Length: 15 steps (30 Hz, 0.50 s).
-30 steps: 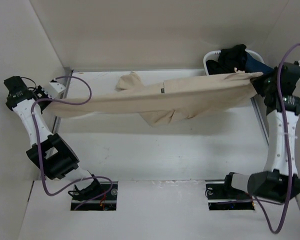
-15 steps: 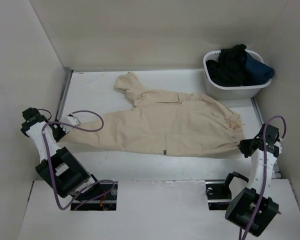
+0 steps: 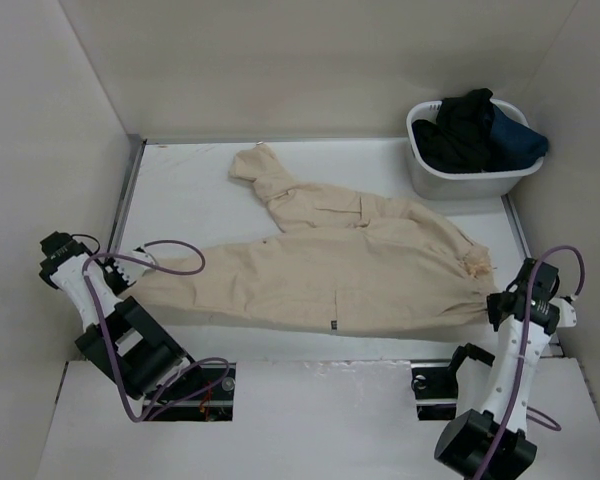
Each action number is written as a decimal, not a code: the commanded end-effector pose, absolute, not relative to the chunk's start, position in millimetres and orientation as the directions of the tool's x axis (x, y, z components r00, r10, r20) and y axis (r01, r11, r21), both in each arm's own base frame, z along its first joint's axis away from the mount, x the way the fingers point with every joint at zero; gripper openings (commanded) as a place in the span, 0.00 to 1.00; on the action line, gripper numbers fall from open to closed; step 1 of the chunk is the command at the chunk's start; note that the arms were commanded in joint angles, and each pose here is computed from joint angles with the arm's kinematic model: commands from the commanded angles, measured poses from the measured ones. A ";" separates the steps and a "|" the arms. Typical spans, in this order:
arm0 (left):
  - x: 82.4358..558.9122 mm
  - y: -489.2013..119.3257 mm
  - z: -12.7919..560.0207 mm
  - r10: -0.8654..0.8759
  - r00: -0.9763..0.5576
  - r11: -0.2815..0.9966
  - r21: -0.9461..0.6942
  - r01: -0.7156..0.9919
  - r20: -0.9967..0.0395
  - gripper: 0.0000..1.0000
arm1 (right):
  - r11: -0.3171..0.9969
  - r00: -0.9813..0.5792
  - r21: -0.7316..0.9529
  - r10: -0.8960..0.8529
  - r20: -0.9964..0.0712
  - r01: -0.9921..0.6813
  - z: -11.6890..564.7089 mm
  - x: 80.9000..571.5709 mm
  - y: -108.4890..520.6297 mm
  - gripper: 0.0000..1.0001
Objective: Fold and stack the trousers
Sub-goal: Flatten the trousers out
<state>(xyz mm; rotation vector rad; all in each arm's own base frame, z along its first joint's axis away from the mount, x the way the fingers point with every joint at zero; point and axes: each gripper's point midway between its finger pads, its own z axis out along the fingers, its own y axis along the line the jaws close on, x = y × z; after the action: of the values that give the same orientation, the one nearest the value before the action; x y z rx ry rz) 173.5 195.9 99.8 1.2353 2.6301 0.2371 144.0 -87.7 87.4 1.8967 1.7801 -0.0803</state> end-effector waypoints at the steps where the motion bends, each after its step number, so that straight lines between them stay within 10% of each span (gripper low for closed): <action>1: 164.9 196.1 111.7 0.798 -0.595 0.598 0.251 0.761 -0.097 0.06 | -0.026 0.171 0.303 0.869 -0.465 0.953 107.1 128.2 -99.4 0.10; 5: 165.5 199.1 112.0 0.784 -0.612 0.615 0.254 0.746 -0.104 0.38 | -0.049 0.204 0.306 0.842 -0.499 0.951 120.0 123.6 -106.5 0.60; 15: 361.6 109.4 268.0 0.724 -0.343 0.651 0.428 0.627 -0.599 0.63 | 0.485 0.128 0.528 0.641 -0.757 0.697 268.4 255.3 -124.2 0.64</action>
<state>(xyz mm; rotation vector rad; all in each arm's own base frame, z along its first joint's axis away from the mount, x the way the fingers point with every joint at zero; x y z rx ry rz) 298.8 205.4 251.2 1.0431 2.2676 0.4677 200.0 -120.3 222.3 1.4868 1.5861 -0.0848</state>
